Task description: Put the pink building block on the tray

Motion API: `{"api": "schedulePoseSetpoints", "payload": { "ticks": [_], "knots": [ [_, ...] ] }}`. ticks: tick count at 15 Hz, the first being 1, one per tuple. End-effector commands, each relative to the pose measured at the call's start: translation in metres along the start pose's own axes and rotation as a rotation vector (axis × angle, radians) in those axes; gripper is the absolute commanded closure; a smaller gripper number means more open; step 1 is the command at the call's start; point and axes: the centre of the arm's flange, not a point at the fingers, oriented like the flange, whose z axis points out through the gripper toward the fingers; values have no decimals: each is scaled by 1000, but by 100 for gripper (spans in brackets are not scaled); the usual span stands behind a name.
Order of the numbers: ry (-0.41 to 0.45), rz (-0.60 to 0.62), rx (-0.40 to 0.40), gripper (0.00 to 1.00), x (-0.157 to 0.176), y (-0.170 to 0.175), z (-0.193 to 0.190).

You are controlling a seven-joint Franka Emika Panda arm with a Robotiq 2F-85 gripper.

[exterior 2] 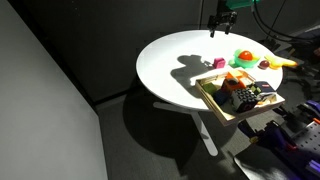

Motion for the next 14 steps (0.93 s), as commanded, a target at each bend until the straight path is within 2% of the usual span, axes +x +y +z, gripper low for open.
{"api": "schedulePoseSetpoints", "payload": {
  "ticks": [1, 6, 14],
  "knots": [
    [1, 0, 0, 0, 1, 0, 0],
    [4, 0, 0, 0, 1, 0, -2],
    [-57, 59, -41, 0, 17, 30, 43]
  ]
}}
